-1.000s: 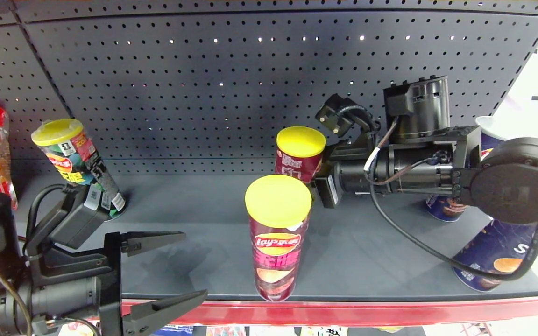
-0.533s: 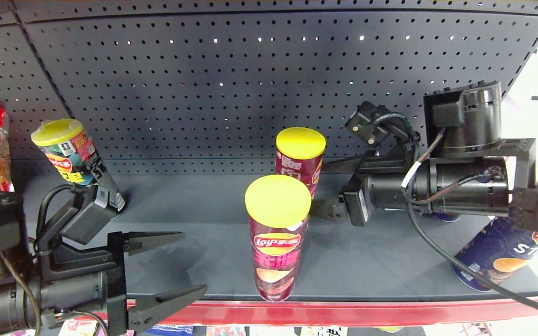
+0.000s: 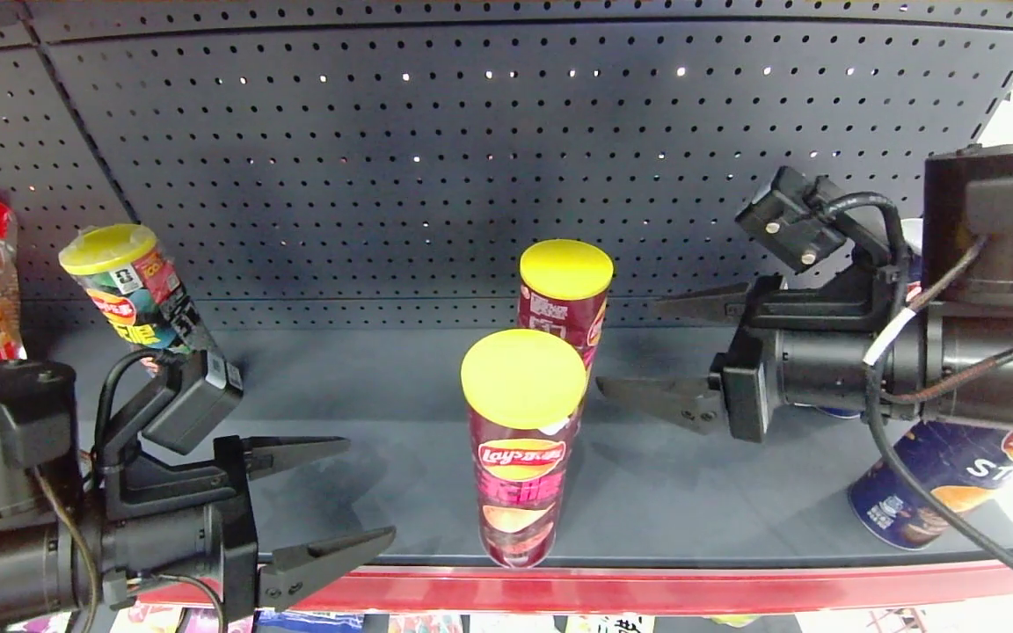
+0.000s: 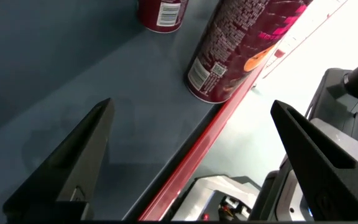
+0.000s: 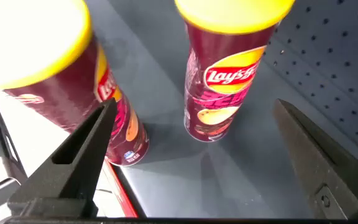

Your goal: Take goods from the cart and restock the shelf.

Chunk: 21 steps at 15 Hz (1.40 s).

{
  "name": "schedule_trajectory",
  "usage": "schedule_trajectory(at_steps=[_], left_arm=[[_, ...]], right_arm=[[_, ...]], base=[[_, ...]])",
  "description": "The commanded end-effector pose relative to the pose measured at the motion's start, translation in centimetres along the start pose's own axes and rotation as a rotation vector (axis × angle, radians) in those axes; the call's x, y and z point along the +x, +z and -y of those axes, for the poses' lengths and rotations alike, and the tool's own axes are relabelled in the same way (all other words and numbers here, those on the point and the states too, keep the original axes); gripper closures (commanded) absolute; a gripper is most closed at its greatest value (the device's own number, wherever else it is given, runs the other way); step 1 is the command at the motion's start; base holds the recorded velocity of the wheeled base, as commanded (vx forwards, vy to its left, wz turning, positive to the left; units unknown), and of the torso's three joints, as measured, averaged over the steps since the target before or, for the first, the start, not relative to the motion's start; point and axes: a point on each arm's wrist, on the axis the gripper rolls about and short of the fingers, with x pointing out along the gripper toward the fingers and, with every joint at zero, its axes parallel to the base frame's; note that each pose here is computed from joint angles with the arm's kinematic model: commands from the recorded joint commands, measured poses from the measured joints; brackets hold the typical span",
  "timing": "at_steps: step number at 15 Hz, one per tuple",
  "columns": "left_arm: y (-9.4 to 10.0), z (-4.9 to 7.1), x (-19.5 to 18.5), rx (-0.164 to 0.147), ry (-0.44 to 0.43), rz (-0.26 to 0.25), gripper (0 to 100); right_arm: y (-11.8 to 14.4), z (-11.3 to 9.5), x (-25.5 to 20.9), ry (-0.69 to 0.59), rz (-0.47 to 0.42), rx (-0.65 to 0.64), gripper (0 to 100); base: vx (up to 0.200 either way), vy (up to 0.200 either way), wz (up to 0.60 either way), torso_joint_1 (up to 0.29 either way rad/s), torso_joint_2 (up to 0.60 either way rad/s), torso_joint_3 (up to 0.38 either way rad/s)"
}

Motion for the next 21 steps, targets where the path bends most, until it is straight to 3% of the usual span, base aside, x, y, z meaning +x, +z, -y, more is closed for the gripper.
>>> schedule_trajectory(at_steps=[1, 7, 9, 11, 16, 21], left_arm=[[-0.1, -0.1, 0.1, -0.004, -0.001, -0.007, 0], [-0.3, -0.7, 1.0, -0.015, 0.023, -0.032, 0], [-0.7, -1.2, 1.6, 0.012, 0.02, -0.059, 0], [-1.0, -1.4, 2.1, 0.017, 0.016, -0.078, 0], [-0.5, -2.7, 3.9, 0.033, 0.029, -0.095, 0], [-0.7, -2.1, 5.5, 0.043, -0.026, -0.125, 0]], right_arm=[[0.2, -0.5, -1.5, -0.006, 0.025, -0.01, 0], [-3.8, -3.3, -7.8, 0.01, 0.028, -0.02, 0], [-5.0, -4.4, -9.7, 0.025, 0.046, -0.03, 0], [-5.7, -4.7, -10.8, 0.018, 0.058, -0.032, 0], [-5.4, -4.9, -12.4, -0.053, 0.11, -0.035, 0], [-5.2, -4.5, -12.9, -0.097, 0.129, 0.007, 0]], base=[[0.0, 0.0, 0.0, 0.0, 0.0, 0.0], [0.0, 0.0, 0.0, 0.0, 0.0, 0.0], [0.0, 0.0, 0.0, 0.0, 0.0, 0.0], [0.0, 0.0, 0.0, 0.0, 0.0, 0.0], [0.0, 0.0, 0.0, 0.0, 0.0, 0.0], [0.0, 0.0, 0.0, 0.0, 0.0, 0.0]])
